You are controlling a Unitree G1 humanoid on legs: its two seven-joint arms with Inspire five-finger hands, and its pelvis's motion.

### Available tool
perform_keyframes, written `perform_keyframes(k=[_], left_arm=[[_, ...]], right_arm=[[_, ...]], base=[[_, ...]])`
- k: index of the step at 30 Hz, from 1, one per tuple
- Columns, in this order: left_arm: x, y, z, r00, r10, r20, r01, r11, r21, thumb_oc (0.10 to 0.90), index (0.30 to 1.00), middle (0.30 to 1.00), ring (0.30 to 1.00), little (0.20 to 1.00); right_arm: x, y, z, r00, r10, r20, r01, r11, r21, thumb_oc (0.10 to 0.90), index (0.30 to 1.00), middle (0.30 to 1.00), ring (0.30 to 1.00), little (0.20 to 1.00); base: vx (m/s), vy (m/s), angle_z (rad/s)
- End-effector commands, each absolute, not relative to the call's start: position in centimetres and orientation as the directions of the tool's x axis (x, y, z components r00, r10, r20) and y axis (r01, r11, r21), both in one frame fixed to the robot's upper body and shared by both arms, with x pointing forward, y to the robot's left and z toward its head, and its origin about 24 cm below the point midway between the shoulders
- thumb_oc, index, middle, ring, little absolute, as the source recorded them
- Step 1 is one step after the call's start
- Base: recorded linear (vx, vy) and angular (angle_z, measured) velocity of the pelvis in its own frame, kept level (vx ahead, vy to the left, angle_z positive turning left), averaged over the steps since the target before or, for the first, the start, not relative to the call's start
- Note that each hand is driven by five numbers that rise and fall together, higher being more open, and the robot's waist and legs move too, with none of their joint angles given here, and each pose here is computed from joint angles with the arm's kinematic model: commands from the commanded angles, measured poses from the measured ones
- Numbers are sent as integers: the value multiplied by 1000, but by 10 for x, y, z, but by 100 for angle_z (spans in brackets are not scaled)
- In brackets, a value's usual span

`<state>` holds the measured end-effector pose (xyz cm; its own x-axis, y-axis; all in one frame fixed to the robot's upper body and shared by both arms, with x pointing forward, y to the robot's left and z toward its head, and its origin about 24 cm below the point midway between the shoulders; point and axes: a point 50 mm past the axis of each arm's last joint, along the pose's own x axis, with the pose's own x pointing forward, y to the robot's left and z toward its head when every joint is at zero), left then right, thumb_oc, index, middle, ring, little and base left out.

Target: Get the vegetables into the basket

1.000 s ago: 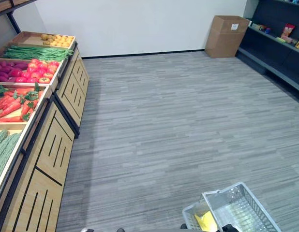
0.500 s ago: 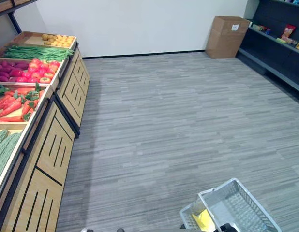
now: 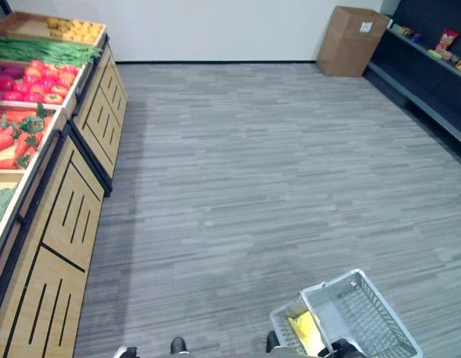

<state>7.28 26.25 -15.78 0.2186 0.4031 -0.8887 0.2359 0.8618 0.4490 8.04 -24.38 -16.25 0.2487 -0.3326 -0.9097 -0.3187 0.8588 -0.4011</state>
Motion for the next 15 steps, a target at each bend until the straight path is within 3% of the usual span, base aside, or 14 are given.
perform_keyframes(k=[1,15], left_arm=[[106,229,-158,322,328,-888,158,906,392,900,1000,1000,1000,1000],[107,233,-158,304,347,-887,139,905,402,900,1000,1000,1000,1000]], right_arm=[[99,-250,-157,288,-343,-894,-297,856,-424,400,300,300,300,300],[99,-250,-157,290,-351,-890,-291,854,-432,400,300,300,300,300]], base=[[150,114,-6],[169,-38,40]])
